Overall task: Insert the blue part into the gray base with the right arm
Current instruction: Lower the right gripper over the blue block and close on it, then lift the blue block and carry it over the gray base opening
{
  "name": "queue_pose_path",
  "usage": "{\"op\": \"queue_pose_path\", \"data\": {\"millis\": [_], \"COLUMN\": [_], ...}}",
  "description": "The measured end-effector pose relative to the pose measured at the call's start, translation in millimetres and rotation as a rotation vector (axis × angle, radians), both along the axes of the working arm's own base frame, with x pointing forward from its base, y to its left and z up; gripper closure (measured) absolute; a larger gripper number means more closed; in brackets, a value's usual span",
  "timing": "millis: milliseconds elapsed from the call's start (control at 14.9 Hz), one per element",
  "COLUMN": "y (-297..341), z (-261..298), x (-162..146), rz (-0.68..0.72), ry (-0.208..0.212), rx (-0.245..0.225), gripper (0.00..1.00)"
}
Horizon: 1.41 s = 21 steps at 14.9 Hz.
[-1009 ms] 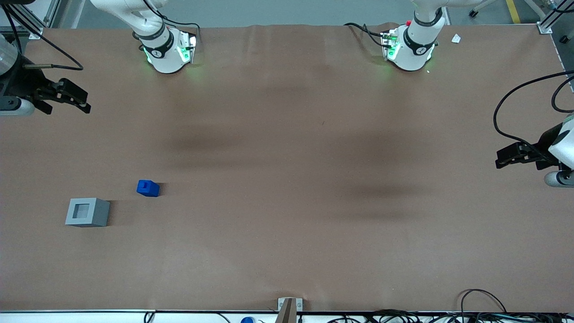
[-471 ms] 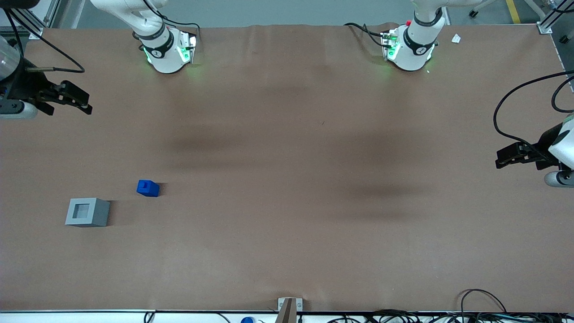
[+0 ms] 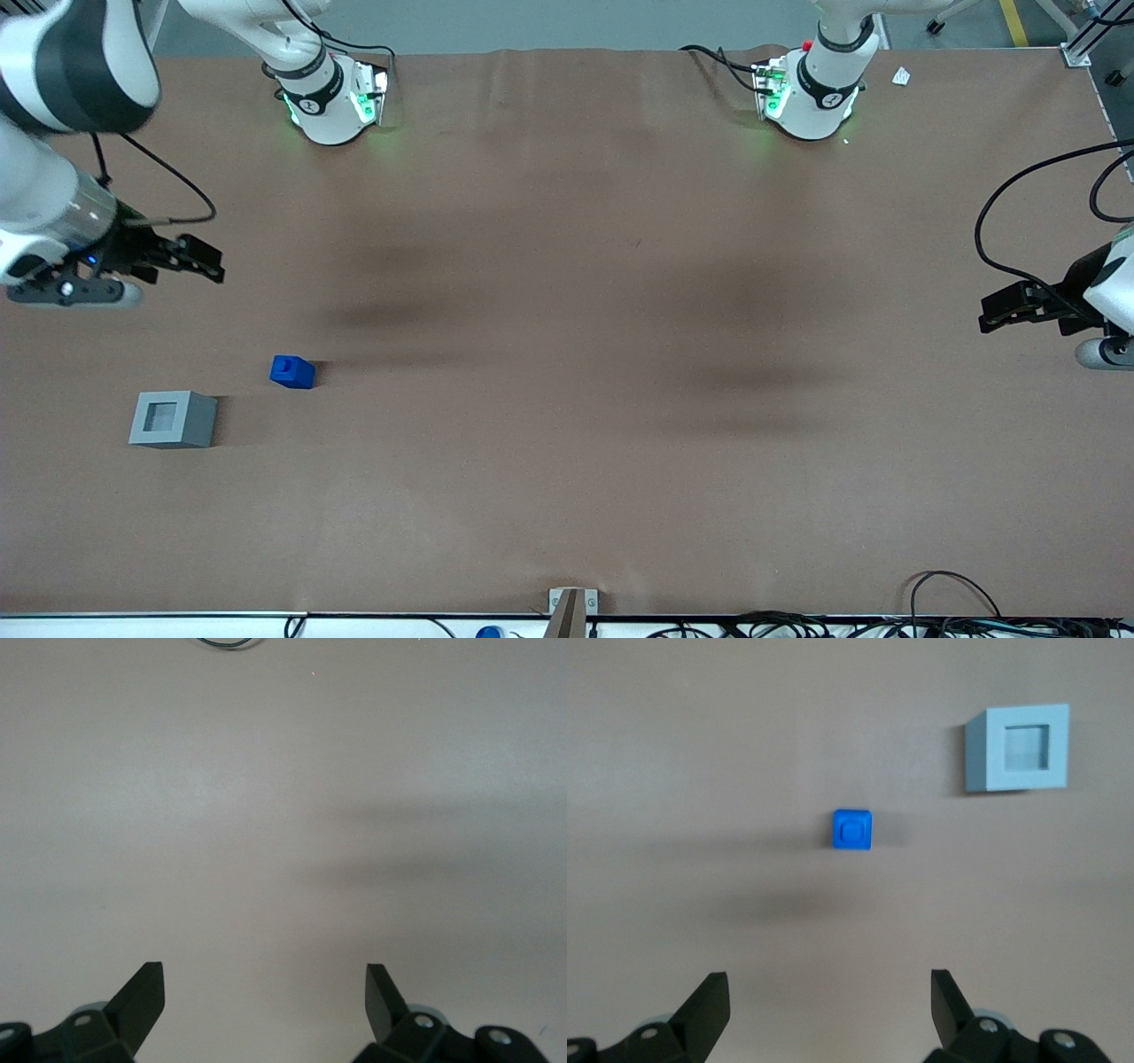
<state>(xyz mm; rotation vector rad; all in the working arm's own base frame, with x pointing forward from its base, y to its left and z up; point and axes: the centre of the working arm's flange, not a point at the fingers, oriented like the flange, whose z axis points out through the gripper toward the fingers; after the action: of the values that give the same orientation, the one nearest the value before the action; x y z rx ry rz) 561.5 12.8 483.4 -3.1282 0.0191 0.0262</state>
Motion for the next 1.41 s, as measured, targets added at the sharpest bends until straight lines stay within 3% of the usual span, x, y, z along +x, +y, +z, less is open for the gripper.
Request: {"op": "queue_pose_path", "data": {"millis": [471, 740, 1211, 1345, 1413], "y": [0.4, 0.1, -0.3, -0.4, -0.7], "z": [-166.2, -229.8, -250.9, -251.7, -251.9], "x": [31.3, 39.4, 39.1, 38.5, 38.4], "rz": [-0.004, -0.003, -0.003, -0.003, -0.003], "ry": [-0.042, -0.053, -0.042, -0.035, -0.034], "rx": [-0.014, -0.021, -0.024, -0.024, -0.024], "gripper": [0.04, 0.08, 0.22, 0.34, 0.34]}}
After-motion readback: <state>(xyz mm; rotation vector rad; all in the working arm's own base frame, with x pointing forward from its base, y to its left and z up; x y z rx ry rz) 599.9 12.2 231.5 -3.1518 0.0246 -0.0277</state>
